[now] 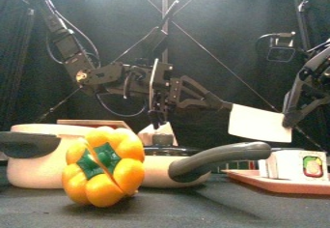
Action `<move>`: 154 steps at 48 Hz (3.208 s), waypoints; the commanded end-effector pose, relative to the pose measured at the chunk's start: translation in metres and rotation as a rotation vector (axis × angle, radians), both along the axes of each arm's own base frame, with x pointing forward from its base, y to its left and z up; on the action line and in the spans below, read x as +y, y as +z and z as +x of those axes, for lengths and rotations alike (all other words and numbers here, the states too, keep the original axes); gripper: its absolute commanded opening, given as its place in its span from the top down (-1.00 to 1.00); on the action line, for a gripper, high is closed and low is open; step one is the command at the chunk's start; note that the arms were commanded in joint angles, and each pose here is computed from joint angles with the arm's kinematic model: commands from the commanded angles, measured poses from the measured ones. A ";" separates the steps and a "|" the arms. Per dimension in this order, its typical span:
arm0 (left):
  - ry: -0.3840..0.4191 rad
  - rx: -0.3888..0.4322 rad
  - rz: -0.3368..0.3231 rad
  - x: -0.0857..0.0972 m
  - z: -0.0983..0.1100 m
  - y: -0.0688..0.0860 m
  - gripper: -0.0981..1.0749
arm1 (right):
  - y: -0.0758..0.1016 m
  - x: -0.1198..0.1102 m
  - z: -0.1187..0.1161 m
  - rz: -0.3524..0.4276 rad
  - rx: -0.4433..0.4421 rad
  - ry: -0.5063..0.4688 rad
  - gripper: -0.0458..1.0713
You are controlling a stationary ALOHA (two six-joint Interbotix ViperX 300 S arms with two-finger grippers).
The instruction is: Cut sushi piece
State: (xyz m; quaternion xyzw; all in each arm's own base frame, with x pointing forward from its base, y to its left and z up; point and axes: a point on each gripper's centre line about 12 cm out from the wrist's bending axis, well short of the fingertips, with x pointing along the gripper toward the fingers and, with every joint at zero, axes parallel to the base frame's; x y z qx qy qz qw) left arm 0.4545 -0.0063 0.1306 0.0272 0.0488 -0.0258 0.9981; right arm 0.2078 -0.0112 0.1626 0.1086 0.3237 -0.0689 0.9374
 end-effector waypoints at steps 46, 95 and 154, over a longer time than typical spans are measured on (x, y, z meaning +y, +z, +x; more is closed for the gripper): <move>-0.015 0.016 -0.033 -0.022 0.004 -0.012 0.10 | -0.015 0.013 0.006 0.062 0.060 0.016 0.15; -0.028 0.095 -0.038 -0.034 0.002 -0.027 0.10 | -0.023 0.025 0.005 0.118 0.086 0.028 0.15; -0.024 0.123 -0.055 -0.042 0.000 -0.028 0.10 | -0.043 0.043 0.022 0.152 0.130 0.077 0.15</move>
